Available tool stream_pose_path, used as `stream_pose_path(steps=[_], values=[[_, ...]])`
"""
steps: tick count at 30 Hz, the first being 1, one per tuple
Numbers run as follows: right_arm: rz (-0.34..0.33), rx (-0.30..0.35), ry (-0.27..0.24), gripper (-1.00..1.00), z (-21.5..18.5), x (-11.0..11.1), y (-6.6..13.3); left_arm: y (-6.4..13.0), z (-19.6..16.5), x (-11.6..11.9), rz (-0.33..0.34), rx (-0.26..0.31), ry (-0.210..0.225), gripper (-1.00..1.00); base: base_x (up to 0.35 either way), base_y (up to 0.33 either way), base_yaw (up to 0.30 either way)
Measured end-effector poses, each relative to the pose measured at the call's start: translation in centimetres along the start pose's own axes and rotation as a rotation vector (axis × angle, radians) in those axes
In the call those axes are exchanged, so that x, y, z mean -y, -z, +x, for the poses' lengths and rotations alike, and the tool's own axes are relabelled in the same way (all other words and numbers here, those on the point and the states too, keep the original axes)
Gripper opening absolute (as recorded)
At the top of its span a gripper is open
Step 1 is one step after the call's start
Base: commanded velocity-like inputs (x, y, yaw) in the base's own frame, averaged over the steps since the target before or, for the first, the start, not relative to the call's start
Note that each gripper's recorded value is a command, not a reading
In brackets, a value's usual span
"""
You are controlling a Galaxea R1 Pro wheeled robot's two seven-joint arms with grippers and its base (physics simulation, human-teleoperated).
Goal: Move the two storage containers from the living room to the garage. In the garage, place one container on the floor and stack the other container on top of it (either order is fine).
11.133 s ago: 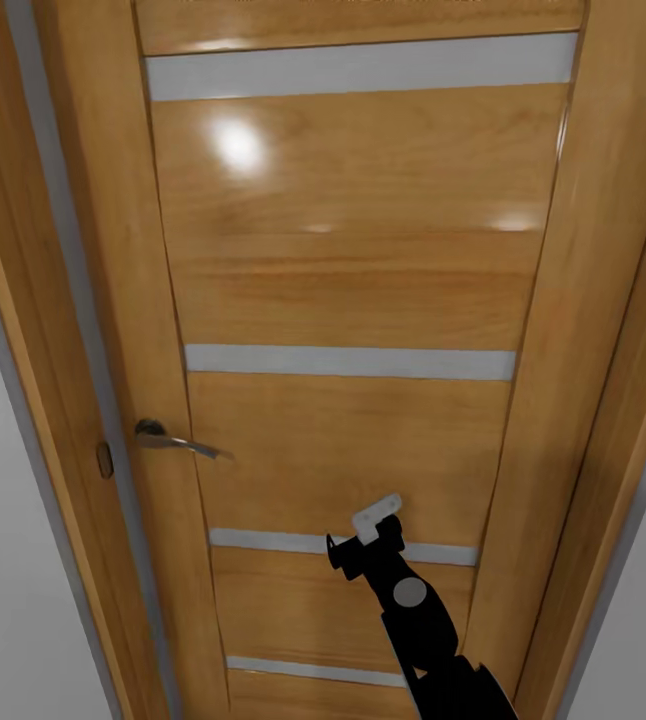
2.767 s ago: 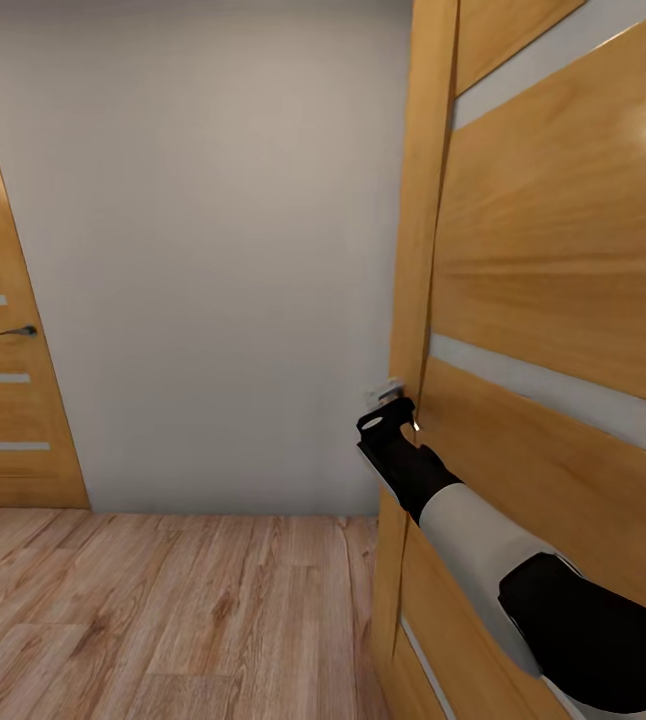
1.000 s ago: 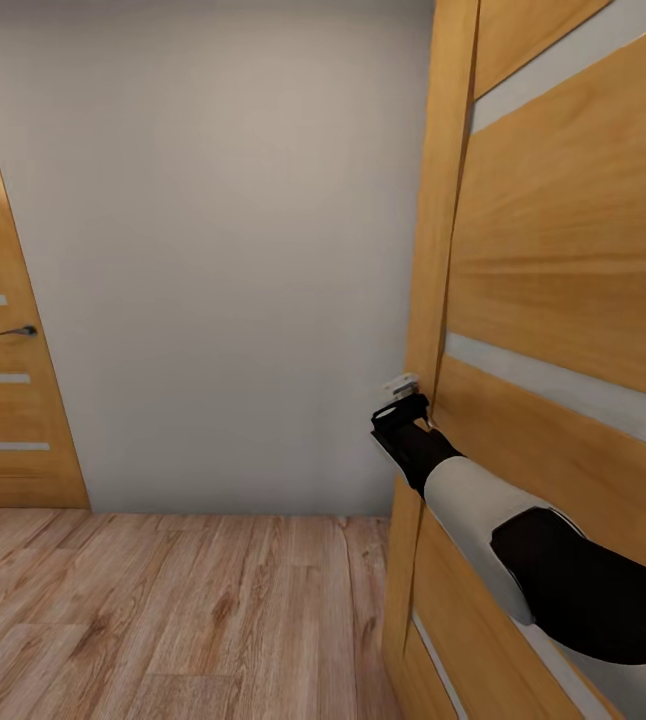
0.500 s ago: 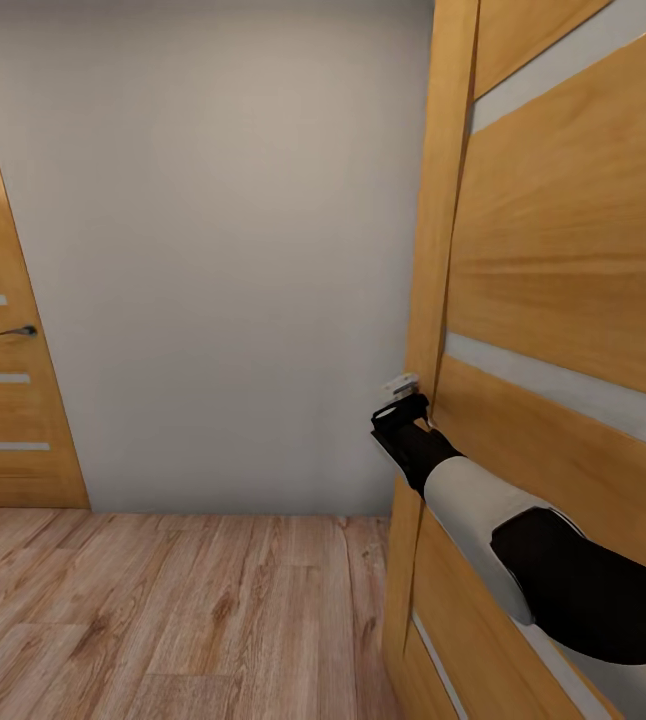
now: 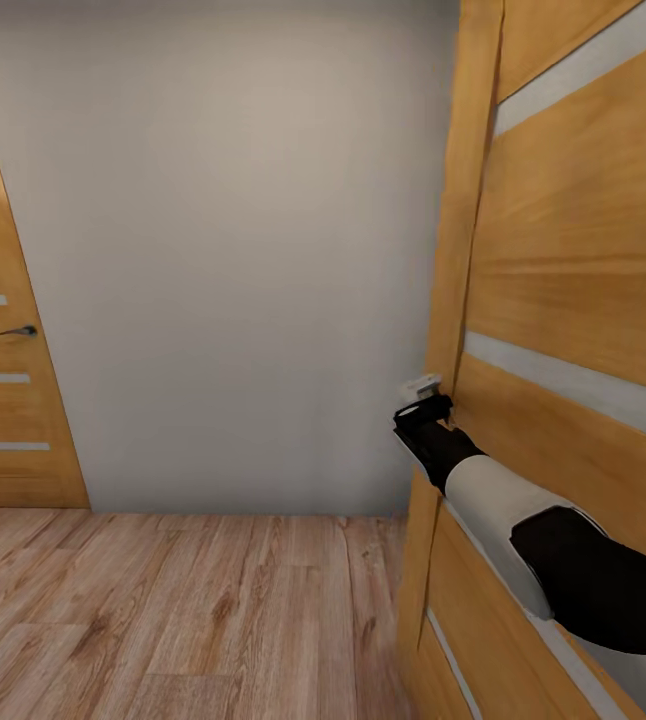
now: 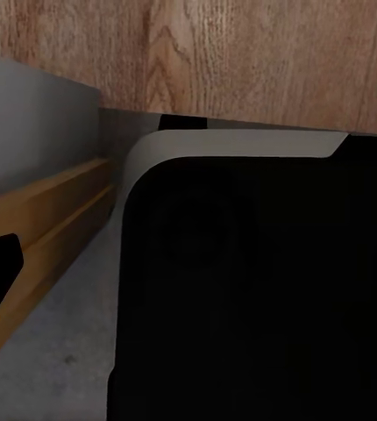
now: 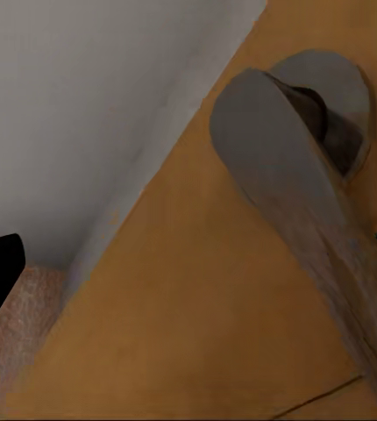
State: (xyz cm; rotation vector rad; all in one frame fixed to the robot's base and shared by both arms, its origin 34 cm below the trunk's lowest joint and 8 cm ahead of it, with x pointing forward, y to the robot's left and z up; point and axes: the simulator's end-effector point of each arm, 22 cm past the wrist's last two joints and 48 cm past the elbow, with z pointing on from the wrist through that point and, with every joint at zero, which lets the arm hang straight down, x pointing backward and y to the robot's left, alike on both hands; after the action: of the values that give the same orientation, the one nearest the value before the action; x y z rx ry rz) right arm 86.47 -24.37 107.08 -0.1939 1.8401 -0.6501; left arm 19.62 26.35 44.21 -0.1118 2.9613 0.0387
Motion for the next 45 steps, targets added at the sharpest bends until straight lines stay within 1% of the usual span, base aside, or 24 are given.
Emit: stream_pose_path(steps=[3, 4, 9, 11, 12, 14, 15, 25, 45], values=[[0.062, -0.048, -0.014, 1.0, 3.0, 4.7, -1.9, 0.0, 0.0, 0.1, 0.002, 0.0, 0.001, 1.0, 0.0, 0.0, 0.0], [0.085, -0.058, -0.008, 1.0, 3.6, 6.1, -2.2, 0.0, 0.0, 0.2, 0.003, 0.001, 0.001, 1.0, 0.0, 0.0, 0.0], [0.117, -0.073, -0.014, 1.0, 4.8, 8.5, -2.9, 0.0, 0.0, 0.3, 0.005, -0.001, 0.003, 1.0, 0.0, 0.0, 0.0], [0.125, -0.075, -0.016, 1.0, 5.0, 8.9, -3.0, 0.0, 0.0, 0.3, 0.005, 0.0, 0.003, 1.0, 0.0, 0.0, 0.0], [0.13, -0.075, -0.03, 1.0, 5.0, 9.3, -3.0, 0.0, 0.0, 0.3, 0.005, -0.001, 0.005, 1.0, 0.0, 0.0, 0.0], [0.152, -0.081, -0.031, 1.0, 5.4, 10.4, -3.2, 0.0, 0.0, 0.3, 0.004, -0.001, 0.006, 1.0, 0.0, 0.0, 0.0], [0.155, -0.081, -0.041, 1.0, 5.5, 10.9, -3.3, 0.0, 0.0, 0.3, 0.004, -0.001, 0.006, 1.0, 0.0, 0.0, 0.0], [0.153, -0.083, -0.104, 1.0, 5.1, 10.9, -3.1, 0.0, 0.1, 0.3, 0.003, -0.003, 0.006, 1.0, 0.0, 0.0, 0.0], [0.16, -0.078, -0.094, 1.0, 4.8, 11.1, -3.0, 0.0, 0.1, 0.4, 0.004, -0.003, 0.006, 1.0, 0.0, 0.0, 0.0]])
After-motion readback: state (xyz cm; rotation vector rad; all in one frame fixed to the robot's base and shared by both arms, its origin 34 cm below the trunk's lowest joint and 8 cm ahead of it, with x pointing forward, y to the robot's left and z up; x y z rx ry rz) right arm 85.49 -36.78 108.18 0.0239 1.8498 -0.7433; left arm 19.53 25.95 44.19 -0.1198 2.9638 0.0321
